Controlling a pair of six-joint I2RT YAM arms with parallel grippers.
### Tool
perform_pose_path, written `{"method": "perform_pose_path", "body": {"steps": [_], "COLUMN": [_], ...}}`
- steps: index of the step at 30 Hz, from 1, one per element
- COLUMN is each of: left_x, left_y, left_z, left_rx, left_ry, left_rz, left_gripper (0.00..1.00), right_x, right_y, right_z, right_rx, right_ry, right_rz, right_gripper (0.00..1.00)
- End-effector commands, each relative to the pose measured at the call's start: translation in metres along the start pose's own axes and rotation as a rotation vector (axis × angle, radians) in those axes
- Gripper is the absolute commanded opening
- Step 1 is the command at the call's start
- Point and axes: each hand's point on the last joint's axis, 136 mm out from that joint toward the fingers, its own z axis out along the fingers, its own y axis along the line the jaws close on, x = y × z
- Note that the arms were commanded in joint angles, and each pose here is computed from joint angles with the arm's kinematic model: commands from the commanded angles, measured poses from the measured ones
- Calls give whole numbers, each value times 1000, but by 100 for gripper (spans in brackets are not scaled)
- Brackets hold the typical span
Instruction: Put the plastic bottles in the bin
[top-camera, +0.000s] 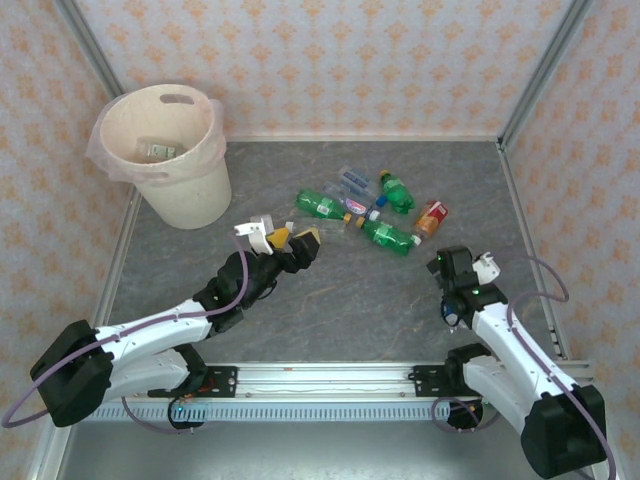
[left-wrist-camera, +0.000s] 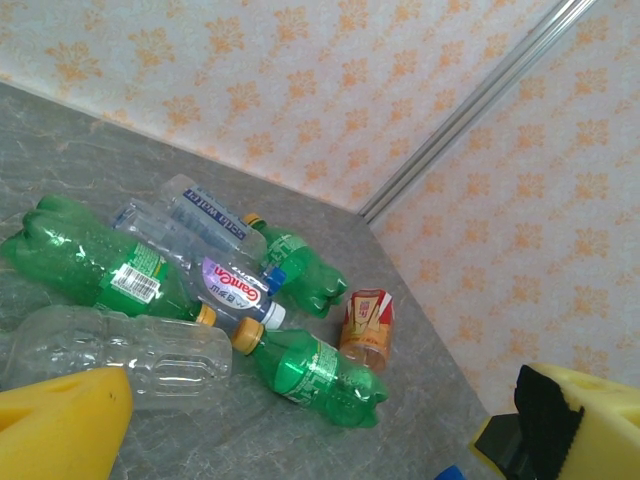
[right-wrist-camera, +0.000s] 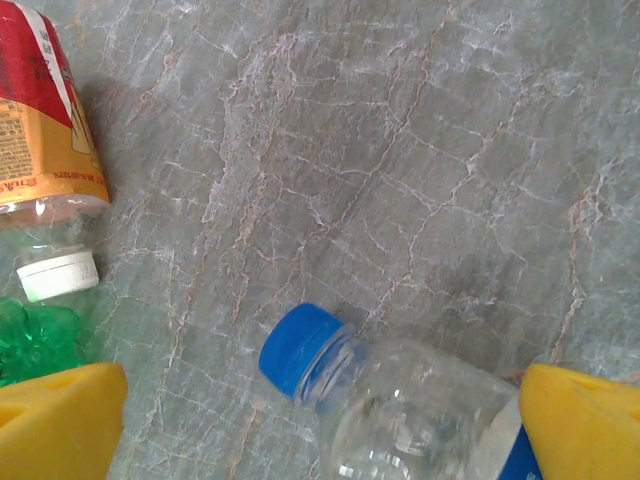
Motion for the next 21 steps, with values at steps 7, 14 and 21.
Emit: {"method": "perform_pose_path", "body": {"steps": [7,14,21], "left_x": [-4,-2,-3], "left_y": [-10,-11,-13], "left_z": [0,2,3], "left_rx": [43,44,52], "left_ry": [-15,-7,-6], "left_rz": [-21,-25,-28], "left_gripper": [99,99,99], "right_x": [21,29,24], "right_y": [25,44,30], "right_z": [5,-1,-10], "right_rx": [-125,-189,-122], "right_ry": [116,154,104], "right_rz": [8,6,-122], "right_gripper": [96,95,100]}}
